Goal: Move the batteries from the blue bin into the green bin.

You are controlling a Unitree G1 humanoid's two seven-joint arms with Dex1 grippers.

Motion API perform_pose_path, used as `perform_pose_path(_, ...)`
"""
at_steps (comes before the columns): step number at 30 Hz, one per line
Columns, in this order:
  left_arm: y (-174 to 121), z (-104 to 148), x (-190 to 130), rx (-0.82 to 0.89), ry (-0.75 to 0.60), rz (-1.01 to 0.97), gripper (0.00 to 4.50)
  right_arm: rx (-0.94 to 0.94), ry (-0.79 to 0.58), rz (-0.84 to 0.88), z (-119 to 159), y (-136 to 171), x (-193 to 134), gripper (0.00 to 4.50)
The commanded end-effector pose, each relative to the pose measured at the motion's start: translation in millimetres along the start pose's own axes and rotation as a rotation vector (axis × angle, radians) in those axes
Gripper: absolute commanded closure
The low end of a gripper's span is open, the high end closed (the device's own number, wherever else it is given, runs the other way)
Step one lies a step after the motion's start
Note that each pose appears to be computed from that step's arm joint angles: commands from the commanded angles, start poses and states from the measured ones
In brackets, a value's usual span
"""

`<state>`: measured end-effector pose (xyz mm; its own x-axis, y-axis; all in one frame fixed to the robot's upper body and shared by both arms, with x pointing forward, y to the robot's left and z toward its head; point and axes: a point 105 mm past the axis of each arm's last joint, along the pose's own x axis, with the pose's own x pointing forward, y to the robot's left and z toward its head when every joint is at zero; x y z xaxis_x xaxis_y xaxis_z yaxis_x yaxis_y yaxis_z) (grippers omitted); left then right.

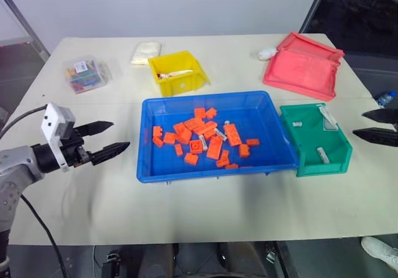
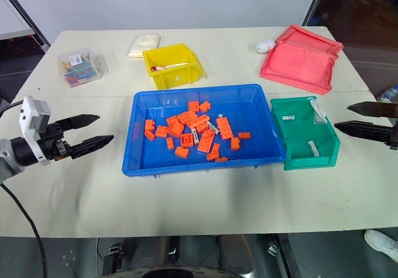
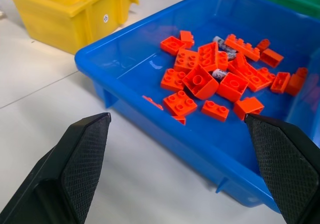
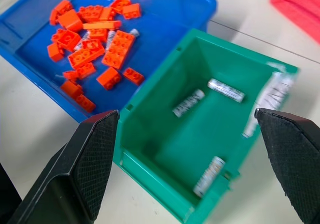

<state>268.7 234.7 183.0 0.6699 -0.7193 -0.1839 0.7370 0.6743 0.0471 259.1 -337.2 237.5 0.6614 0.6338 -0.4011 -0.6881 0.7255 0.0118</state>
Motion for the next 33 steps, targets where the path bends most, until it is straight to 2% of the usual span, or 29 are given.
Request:
perform_pose_path(1,-7.1,4.5,2.0,0.028,0.004,-0.029,0.00,-0.055,0.000,-0.003,10.0,2.1,-3.0,0.02)
perform_pose_path(5,-8.4,4.1,-0.8,0.024,0.023,-0.041,0.00,-0.066,-0.022,-0.008,17.1,0.9,-1.4,0.02)
perform_pose_path(23,-10.0,8.7,8.1,0.041,0.000,-0.051,0.00,-0.081,-0.025,0.010,16.7,3.8,12.5,0.02)
perform_pose_path(33,-9.9,14.4,11.3,0.055,-0.033,-0.025,0.00,-0.125,-0.069,0.048,32.5,10.7,32.5,0.02)
